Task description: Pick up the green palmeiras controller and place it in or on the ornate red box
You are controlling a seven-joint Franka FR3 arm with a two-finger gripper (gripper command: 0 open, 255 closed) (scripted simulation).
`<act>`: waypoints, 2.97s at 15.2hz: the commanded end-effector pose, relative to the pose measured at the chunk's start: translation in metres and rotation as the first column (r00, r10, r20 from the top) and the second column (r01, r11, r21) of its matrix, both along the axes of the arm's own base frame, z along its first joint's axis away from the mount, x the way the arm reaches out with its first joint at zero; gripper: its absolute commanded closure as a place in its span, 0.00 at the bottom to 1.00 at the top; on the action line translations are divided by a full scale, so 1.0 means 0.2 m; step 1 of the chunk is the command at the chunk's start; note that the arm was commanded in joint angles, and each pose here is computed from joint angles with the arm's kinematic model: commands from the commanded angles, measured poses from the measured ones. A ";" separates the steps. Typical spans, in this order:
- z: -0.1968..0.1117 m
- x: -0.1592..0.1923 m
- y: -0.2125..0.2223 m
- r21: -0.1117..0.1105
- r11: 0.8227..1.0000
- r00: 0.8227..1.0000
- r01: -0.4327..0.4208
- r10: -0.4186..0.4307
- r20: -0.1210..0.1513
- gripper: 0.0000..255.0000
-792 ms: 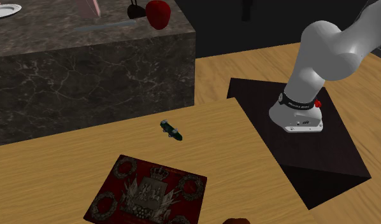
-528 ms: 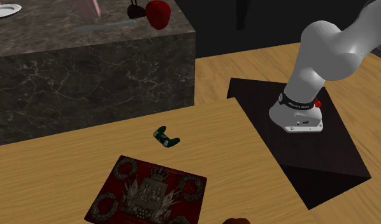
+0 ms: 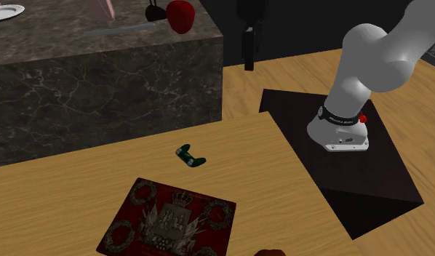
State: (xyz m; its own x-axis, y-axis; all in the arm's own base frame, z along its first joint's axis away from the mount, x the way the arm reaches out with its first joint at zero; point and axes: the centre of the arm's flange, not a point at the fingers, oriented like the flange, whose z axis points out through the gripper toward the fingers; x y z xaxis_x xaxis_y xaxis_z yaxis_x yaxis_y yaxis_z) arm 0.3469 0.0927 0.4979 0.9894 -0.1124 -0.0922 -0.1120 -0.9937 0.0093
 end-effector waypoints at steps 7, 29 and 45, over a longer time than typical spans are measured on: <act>-0.35 0.23 0.32 0.015 1.000 1.000 0.004 -0.004 0.001 0.00; -1.08 0.58 0.81 0.038 0.999 1.000 0.010 -0.010 0.000 0.00; -1.08 0.58 0.82 0.038 0.999 1.000 0.009 -0.010 0.000 1.00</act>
State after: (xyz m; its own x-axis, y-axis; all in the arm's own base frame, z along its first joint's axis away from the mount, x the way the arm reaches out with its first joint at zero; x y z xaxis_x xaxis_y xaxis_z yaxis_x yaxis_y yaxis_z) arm 0.4626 0.2561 0.2822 0.9883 -0.1182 -0.0961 -0.1214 -0.9922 -0.0281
